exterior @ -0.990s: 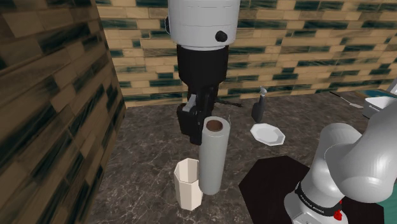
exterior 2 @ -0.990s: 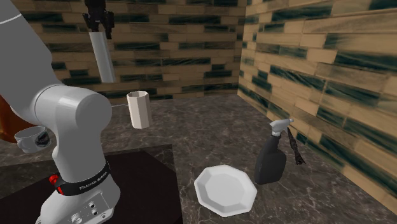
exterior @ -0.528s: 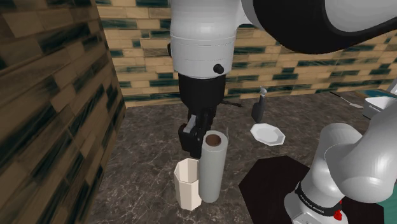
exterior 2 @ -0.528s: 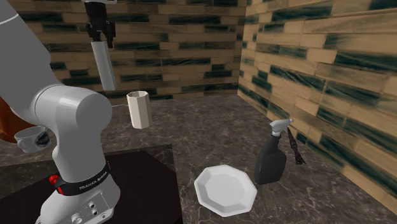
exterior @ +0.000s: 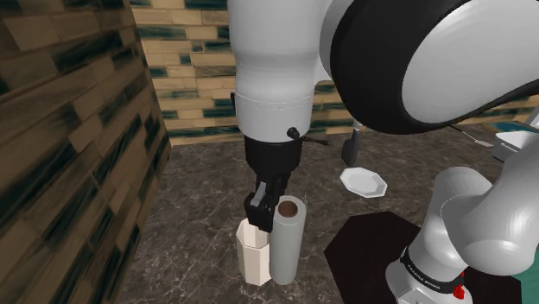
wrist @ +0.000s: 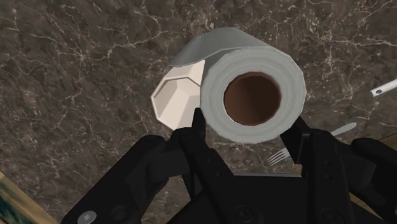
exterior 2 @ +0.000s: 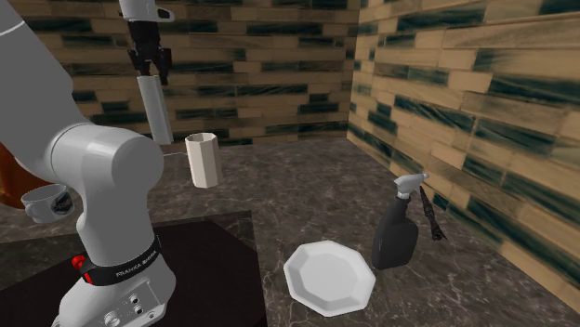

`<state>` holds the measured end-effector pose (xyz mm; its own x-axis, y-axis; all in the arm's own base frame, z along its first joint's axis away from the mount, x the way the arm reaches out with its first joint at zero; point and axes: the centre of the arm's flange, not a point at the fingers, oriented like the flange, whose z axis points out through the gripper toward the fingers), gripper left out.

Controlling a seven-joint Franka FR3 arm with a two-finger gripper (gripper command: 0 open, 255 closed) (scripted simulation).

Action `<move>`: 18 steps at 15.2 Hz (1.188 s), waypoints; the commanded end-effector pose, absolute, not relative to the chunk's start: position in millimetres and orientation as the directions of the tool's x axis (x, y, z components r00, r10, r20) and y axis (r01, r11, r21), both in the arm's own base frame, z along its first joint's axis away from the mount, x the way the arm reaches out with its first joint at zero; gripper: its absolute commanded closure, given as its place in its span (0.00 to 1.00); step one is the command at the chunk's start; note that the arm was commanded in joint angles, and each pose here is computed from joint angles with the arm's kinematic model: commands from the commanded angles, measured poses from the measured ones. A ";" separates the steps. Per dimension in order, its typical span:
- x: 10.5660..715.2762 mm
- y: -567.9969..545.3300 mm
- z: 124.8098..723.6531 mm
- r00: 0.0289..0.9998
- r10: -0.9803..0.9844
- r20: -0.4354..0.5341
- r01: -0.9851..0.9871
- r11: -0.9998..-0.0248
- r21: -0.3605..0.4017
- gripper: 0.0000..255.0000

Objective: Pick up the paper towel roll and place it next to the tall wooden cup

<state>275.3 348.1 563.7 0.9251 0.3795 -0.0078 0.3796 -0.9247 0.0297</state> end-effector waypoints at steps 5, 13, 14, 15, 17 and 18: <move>275.3 348.7 531.7 0.925 0.379 -0.007 0.380 -0.925 0.030 1.00; 275.3 348.7 489.5 0.925 0.379 -0.007 0.380 -0.925 0.030 1.00; 275.3 348.7 484.2 0.925 0.379 -0.007 0.380 -0.925 0.030 1.00; 275.3 348.7 478.9 0.925 0.379 -0.007 0.380 -0.925 0.030 1.00; 275.3 348.7 468.3 0.925 0.379 -0.007 0.380 -0.925 0.030 1.00; 275.3 348.7 463.1 0.925 0.379 -0.007 0.380 -0.925 0.030 1.00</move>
